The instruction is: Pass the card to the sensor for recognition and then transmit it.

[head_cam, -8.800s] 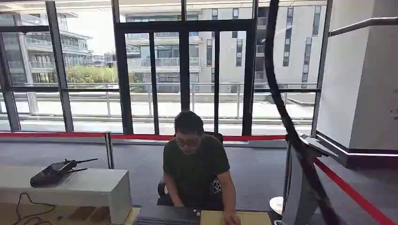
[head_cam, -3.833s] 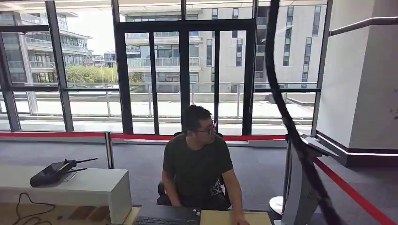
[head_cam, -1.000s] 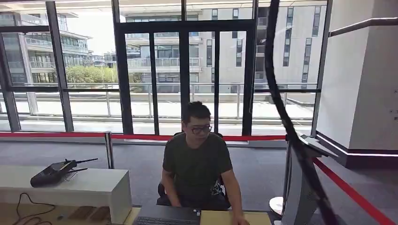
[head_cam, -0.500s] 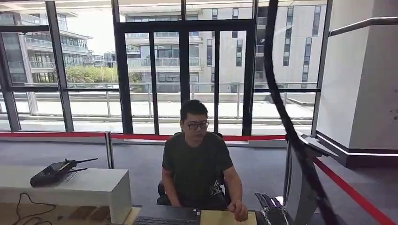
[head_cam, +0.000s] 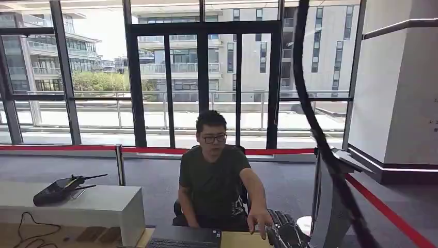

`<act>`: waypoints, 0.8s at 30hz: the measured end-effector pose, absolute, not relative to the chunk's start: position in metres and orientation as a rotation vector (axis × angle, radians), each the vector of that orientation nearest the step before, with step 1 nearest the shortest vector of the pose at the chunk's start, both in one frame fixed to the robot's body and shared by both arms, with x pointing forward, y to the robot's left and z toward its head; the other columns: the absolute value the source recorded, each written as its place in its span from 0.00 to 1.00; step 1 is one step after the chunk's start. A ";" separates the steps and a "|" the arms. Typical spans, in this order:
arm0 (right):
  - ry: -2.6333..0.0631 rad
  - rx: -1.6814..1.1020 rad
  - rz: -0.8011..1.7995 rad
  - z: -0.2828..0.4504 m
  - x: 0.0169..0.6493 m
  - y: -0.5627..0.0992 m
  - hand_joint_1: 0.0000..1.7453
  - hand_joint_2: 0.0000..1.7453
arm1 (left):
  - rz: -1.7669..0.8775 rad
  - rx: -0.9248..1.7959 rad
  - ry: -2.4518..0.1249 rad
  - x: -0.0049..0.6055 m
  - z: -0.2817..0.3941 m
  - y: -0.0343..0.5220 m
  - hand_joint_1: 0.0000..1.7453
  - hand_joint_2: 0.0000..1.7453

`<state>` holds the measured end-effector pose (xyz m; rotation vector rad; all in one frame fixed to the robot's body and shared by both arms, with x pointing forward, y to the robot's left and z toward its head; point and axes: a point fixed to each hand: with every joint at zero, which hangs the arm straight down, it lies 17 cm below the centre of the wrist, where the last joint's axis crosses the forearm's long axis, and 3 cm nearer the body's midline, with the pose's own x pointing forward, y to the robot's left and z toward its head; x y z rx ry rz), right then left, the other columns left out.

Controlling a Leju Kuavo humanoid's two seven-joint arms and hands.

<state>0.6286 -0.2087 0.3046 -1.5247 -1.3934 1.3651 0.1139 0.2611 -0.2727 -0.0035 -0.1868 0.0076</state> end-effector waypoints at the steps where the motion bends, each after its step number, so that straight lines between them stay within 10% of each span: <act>1: -1.388 -1.522 1.367 0.302 0.629 -0.209 1.00 1.00 | 0.008 -0.003 -0.186 0.114 -0.273 0.261 0.00 1.00; 11: -1.354 -1.495 1.392 0.285 0.631 -0.203 1.00 1.00 | 0.010 -0.001 -0.187 0.114 -0.273 0.261 0.00 1.00; 12: -1.355 -1.494 1.392 0.284 0.631 -0.202 0.08 1.00 | 0.010 -0.001 -0.187 0.114 -0.273 0.261 0.00 1.00; 13: -1.356 -1.493 1.393 0.284 0.630 -0.201 0.00 1.00 | 0.009 -0.002 -0.188 0.114 -0.273 0.260 0.00 1.00; 14: -1.357 -1.492 1.394 0.282 0.630 -0.201 0.00 0.00 | 0.009 -0.003 -0.188 0.114 -0.273 0.260 0.00 1.00; 24: -1.339 -1.498 1.449 0.264 0.625 -0.199 0.00 0.00 | 0.008 -0.007 -0.178 0.112 -0.273 0.257 0.00 1.00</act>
